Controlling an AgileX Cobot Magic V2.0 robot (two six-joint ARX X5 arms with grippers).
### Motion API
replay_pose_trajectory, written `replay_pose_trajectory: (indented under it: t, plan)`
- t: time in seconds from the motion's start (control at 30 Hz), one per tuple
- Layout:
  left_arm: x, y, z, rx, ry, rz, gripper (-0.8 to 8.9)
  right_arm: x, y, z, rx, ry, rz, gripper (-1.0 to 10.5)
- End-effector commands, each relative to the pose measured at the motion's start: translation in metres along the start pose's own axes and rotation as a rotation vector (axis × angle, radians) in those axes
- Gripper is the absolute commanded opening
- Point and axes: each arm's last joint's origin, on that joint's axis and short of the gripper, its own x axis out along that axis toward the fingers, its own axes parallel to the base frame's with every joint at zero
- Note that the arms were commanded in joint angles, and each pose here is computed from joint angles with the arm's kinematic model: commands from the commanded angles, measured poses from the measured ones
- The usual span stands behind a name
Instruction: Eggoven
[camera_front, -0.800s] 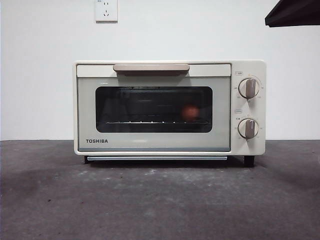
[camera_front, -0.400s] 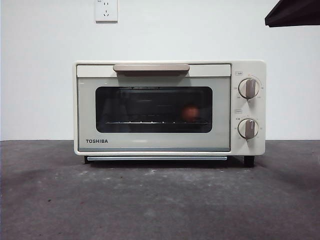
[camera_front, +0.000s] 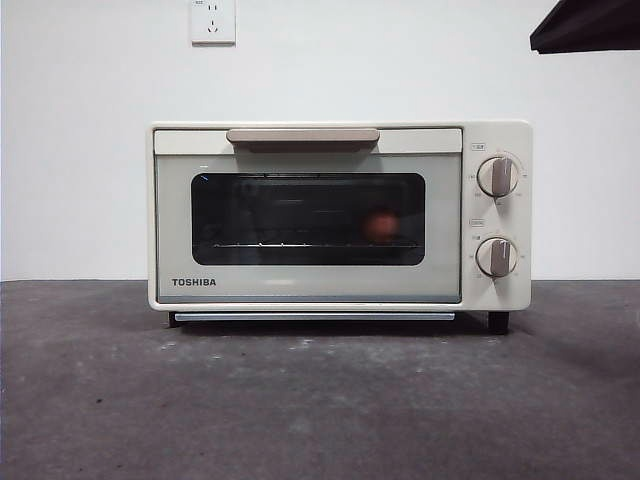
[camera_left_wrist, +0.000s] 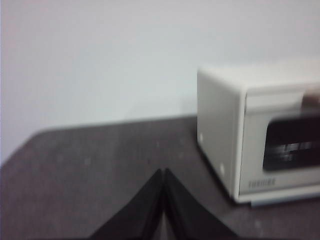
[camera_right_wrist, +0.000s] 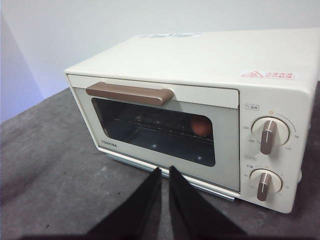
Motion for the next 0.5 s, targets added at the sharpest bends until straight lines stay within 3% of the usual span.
replay_pose_trajectory:
  t: [0.03,0.5]
  plan:
    - [0.002,0.000,-0.011,0.002,0.034,0.003,0.08,0.000,0.001,0.000,-0.009,-0.006,0.003,0.0]
    - [0.006,-0.003,-0.054,-0.054,0.228,-0.006,0.08,0.000,0.001,0.000,-0.009,-0.006,0.003,0.0]
